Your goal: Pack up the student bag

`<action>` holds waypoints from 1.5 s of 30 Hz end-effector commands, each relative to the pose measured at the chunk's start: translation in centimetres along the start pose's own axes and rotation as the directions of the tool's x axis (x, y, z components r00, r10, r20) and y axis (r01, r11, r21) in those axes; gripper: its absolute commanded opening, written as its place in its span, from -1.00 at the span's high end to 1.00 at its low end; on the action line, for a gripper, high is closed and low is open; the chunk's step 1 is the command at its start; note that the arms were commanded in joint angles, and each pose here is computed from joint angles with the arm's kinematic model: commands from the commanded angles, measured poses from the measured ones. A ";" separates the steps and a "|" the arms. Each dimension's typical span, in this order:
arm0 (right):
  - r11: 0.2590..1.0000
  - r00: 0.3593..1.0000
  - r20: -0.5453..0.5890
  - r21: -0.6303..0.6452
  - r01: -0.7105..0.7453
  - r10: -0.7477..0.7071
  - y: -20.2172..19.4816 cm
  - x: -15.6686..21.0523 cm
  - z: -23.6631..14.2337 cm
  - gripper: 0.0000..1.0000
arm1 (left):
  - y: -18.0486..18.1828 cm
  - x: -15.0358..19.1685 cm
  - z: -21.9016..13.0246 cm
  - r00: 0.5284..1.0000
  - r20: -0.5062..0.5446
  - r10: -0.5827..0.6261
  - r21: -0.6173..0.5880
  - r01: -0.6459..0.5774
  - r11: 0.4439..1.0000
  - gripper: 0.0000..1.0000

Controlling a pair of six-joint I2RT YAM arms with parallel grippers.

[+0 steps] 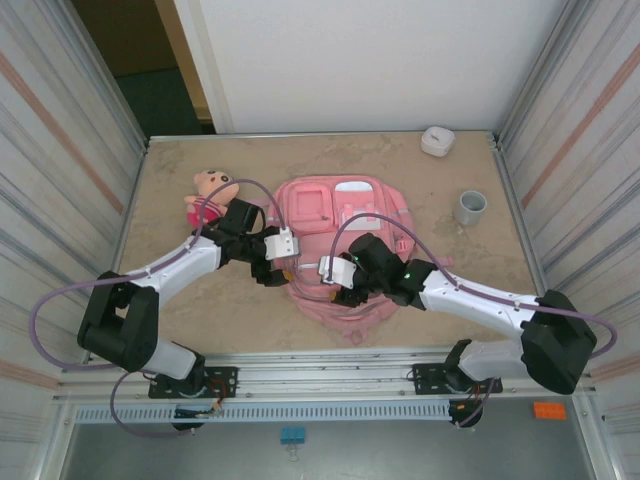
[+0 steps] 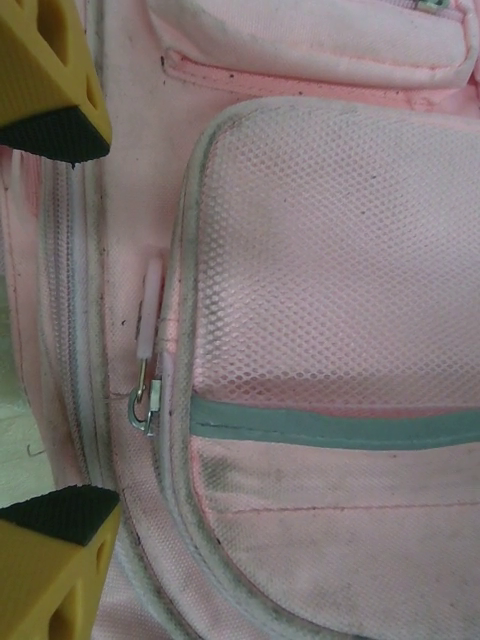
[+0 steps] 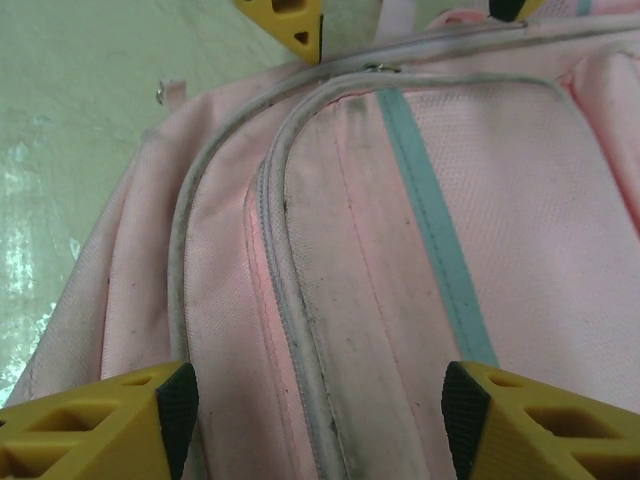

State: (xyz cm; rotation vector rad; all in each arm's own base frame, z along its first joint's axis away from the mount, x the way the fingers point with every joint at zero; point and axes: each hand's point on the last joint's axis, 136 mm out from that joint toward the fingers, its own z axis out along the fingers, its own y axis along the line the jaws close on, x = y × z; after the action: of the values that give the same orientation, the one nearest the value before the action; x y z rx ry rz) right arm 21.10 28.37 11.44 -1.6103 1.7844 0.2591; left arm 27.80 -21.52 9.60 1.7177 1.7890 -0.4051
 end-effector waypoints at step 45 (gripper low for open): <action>0.923 0.950 0.069 0.224 -0.311 0.304 -6.1 1.5 -1.5 0.77 | -6.0 -4.3 0.5 0.956 -0.018 -0.293 0.033 0.293 0.955 1.00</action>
State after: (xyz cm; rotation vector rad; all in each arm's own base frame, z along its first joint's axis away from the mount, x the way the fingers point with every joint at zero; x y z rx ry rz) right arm 24.80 25.44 13.32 -1.2927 1.9150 0.2133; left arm 22.68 -25.84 10.24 1.5934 1.9741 -0.5767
